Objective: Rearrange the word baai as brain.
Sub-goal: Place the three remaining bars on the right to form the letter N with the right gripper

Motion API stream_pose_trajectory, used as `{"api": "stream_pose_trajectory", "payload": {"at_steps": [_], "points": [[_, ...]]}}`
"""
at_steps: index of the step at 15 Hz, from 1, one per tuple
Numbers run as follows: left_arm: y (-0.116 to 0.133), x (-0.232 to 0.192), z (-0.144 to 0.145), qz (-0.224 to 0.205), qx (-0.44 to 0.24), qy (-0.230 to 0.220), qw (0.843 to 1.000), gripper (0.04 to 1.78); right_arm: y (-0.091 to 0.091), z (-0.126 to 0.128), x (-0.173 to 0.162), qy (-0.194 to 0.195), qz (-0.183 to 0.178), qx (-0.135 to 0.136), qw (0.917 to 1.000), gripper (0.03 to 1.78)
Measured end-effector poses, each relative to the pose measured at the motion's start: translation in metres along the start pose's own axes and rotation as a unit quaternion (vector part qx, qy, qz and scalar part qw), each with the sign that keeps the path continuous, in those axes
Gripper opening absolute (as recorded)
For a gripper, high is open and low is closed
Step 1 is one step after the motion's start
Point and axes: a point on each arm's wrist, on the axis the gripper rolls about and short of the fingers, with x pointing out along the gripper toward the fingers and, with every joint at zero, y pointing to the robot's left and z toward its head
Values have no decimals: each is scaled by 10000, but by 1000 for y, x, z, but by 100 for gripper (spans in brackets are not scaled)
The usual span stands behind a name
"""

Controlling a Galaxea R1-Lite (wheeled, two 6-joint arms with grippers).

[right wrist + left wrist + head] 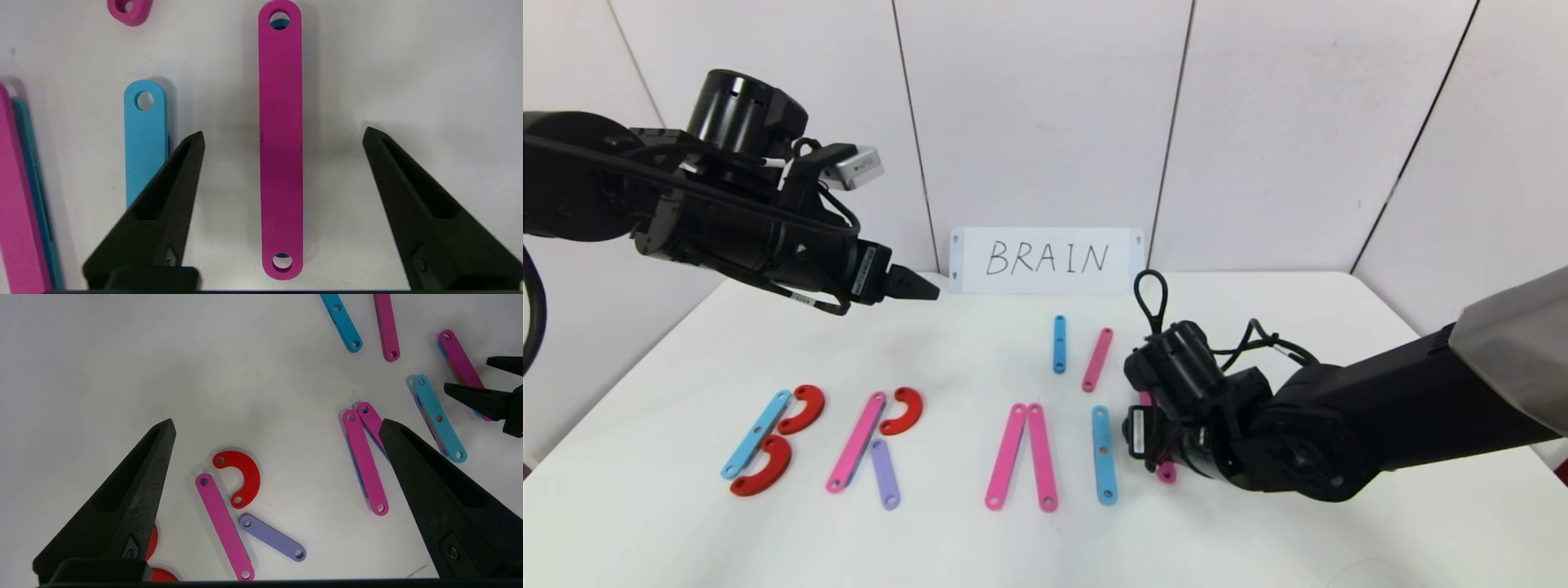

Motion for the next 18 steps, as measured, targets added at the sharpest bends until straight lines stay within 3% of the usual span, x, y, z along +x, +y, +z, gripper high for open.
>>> {"api": "stream_pose_trajectory", "payload": {"at_steps": [3,7,9,13,15,18], "points": [[0,0,0,3,-4,4,10000,174,0,9,-5,-154,71,36,9998,169],[0,-2,1,14,-17,-32,10000,174,5,33,-14,-460,219,45,9987,174],[0,-4,2,21,-15,-66,10000,174,8,51,-17,-677,369,-216,9968,174],[-1,-10,3,30,-10,-138,9999,174,17,79,-16,-877,1048,-636,9886,174],[-2,-13,3,32,-7,-160,9999,174,21,92,-9,-1040,1124,-817,9848,174],[-2,-16,4,33,0,-194,9998,174,34,105,10,-1173,1186,-858,9823,174]]}}
